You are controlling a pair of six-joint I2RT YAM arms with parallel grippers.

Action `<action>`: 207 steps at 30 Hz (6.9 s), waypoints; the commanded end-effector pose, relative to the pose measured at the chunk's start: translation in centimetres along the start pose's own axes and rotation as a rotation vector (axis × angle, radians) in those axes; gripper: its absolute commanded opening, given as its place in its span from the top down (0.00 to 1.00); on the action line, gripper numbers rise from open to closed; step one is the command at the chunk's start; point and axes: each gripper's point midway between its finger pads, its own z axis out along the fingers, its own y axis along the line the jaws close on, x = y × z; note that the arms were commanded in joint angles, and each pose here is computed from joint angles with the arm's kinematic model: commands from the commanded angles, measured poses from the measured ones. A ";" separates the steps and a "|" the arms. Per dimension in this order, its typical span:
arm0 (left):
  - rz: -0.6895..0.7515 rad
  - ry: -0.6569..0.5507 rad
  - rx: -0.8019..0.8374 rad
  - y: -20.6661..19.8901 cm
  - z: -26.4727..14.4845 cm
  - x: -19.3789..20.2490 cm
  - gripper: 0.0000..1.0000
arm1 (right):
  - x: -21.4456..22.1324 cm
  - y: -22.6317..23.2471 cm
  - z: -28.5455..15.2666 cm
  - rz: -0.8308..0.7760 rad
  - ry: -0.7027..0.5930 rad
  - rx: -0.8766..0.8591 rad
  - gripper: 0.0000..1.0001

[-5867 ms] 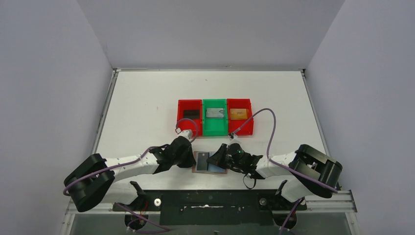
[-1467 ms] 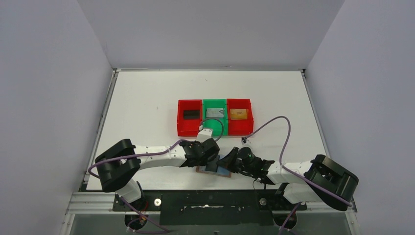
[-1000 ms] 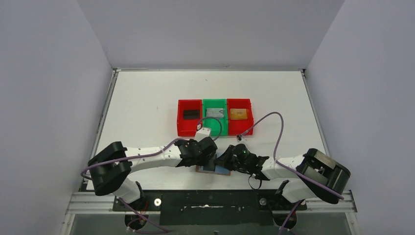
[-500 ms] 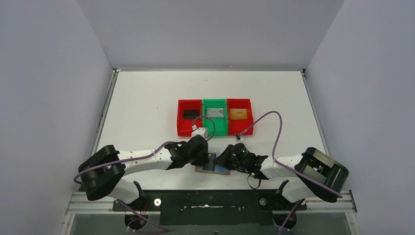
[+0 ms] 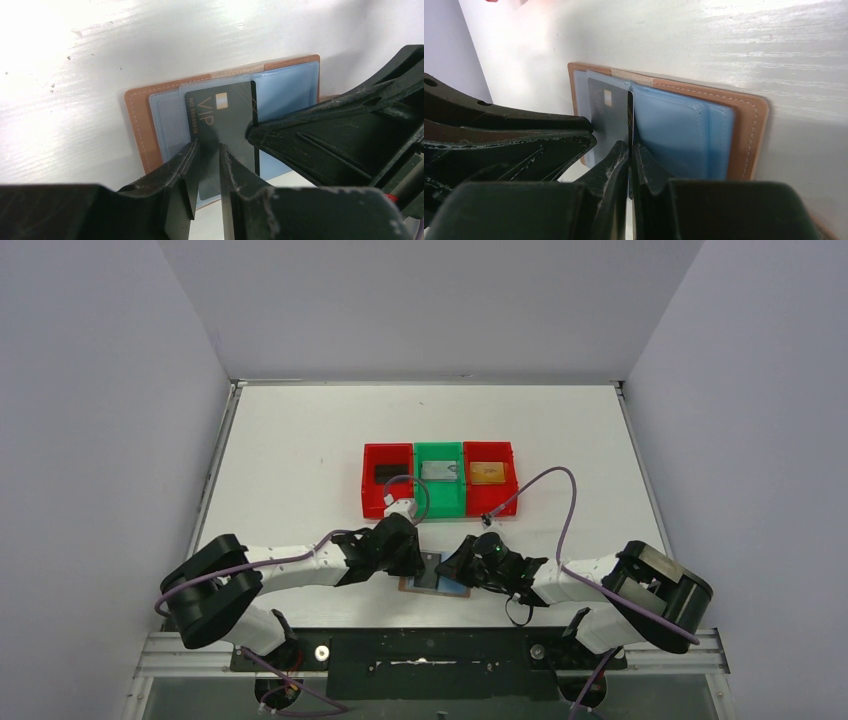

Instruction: Take the credit cards out of the card holder

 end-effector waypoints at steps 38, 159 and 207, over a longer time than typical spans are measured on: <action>0.049 0.058 -0.307 6.3 0.5 3.2 0.89 | -0.6 -2.5 -2.5 0.058 -0.036 -0.011 0.92; -0.035 0.034 0.020 -0.1 0.7 3.2 0.87 | -1.7 2.6 -2.5 -0.134 -0.070 -0.187 0.80; -0.274 -0.504 -0.364 16.2 -18.1 -15.2 0.17 | -13.8 16.8 -9.8 -1.006 -0.519 -0.179 1.00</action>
